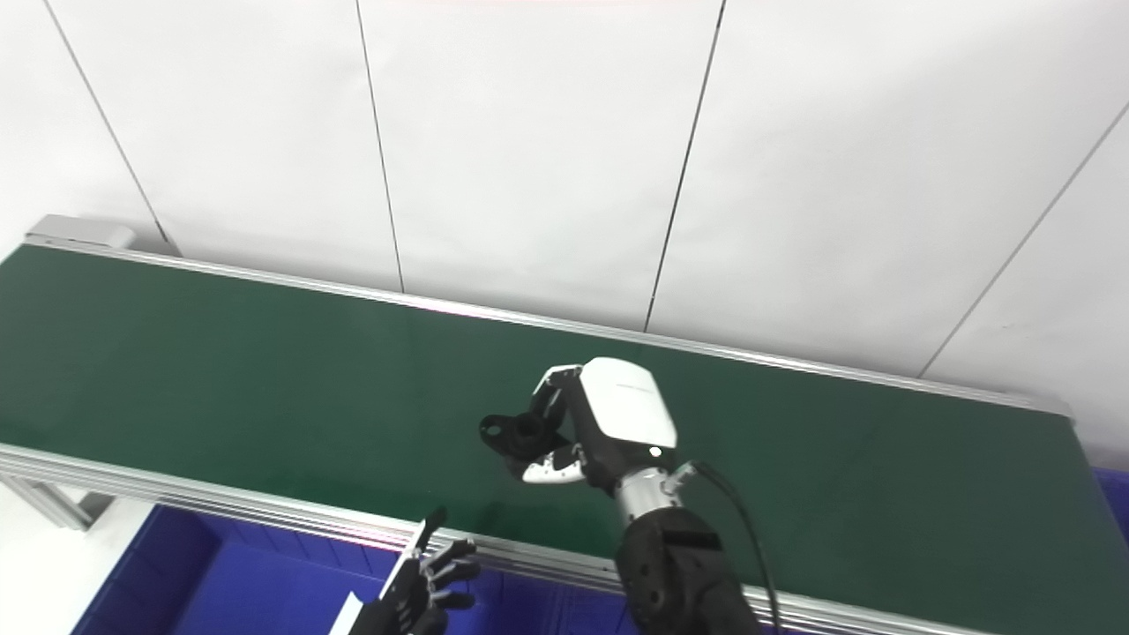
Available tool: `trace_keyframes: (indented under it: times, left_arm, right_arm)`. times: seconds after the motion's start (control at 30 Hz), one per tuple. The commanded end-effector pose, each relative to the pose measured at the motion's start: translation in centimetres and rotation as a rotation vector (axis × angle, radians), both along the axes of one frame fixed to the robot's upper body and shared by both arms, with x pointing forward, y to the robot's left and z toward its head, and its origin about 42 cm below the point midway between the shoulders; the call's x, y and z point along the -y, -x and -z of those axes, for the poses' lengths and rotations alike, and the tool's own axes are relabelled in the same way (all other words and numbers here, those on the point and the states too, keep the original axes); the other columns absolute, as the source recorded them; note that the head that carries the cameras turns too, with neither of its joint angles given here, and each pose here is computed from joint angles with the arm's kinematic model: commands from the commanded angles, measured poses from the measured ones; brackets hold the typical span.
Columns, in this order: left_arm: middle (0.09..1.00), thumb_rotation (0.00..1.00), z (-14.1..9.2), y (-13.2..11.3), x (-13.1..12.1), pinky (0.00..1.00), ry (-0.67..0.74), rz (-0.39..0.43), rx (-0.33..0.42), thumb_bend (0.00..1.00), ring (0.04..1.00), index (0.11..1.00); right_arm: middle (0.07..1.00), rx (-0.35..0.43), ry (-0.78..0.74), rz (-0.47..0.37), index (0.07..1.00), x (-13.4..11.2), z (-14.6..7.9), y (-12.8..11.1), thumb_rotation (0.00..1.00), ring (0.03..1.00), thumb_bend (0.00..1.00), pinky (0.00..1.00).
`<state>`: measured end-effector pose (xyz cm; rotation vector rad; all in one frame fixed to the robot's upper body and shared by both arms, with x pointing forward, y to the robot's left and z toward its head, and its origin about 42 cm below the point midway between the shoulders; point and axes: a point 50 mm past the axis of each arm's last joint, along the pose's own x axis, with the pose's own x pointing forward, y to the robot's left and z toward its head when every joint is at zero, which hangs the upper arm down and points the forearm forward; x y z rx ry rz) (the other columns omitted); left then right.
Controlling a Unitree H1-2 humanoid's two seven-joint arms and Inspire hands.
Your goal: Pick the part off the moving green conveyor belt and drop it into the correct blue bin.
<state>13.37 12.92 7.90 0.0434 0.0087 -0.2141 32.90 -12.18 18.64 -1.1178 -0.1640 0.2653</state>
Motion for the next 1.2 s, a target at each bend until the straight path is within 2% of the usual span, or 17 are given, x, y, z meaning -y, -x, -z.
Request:
trace_keyframes:
  times: [0.0, 0.23, 0.37, 0.5, 0.63, 0.87, 0.97, 1.17]
  left_arm:
    - [0.883, 0.95, -1.4, -0.4, 0.3, 0.74, 0.037, 0.010, 0.044, 0.62, 0.829, 1.000]
    - [0.901, 0.97, -1.8, -0.3, -1.2, 0.78, 0.040, 0.017, 0.036, 0.59, 0.852, 1.000]
    - [0.916, 0.97, -2.5, -0.4, -2.5, 0.81, 0.042, 0.025, 0.028, 0.61, 0.868, 1.000]
    - [0.959, 0.98, -3.6, -0.7, -4.4, 0.87, 0.050, 0.051, 0.020, 0.63, 0.904, 1.000]
    - [0.971, 0.99, -4.9, -1.5, -6.1, 0.89, 0.068, 0.066, 0.018, 0.63, 0.915, 1.000]
    - [0.968, 0.95, -5.7, -2.2, -7.1, 0.91, 0.110, 0.070, -0.009, 0.62, 0.929, 1.000]
    - [0.969, 0.95, -5.8, -2.3, -7.0, 0.90, 0.109, 0.072, -0.012, 0.64, 0.926, 1.000]
    - [0.975, 0.95, -6.0, -2.1, -6.8, 0.89, 0.105, 0.075, -0.016, 0.61, 0.925, 1.000]
  right_arm:
    - [0.470, 0.023, 0.029, 0.022, 0.483, 1.0, -1.0, 1.1, 0.00, 0.223, 0.53, 0.15]
    - [0.470, -0.020, 0.107, 0.039, 0.483, 3.2, 0.6, 5.5, 0.00, 0.205, 0.53, 0.13]
    - [0.470, -0.070, 0.164, 0.044, 0.483, 3.6, 1.4, 8.1, 0.00, 0.199, 0.53, 0.13]
    - [0.469, -0.090, 0.196, 0.071, 0.482, 3.5, 1.2, 10.2, 0.00, 0.186, 0.53, 0.12]
    - [0.470, -0.132, 0.211, 0.106, 0.482, 3.9, 0.4, 12.0, 0.00, 0.219, 0.53, 0.15]
    - [0.471, -0.244, 0.245, 0.175, 0.482, 5.3, -0.2, 13.3, 0.00, 0.232, 0.53, 0.16]
    - [0.470, -0.267, 0.258, 0.180, 0.483, 5.6, 0.3, 13.6, 0.00, 0.208, 0.53, 0.14]
    - [0.470, -0.354, 0.291, 0.200, 0.484, 5.9, 1.5, 14.0, 0.00, 0.221, 0.53, 0.15]
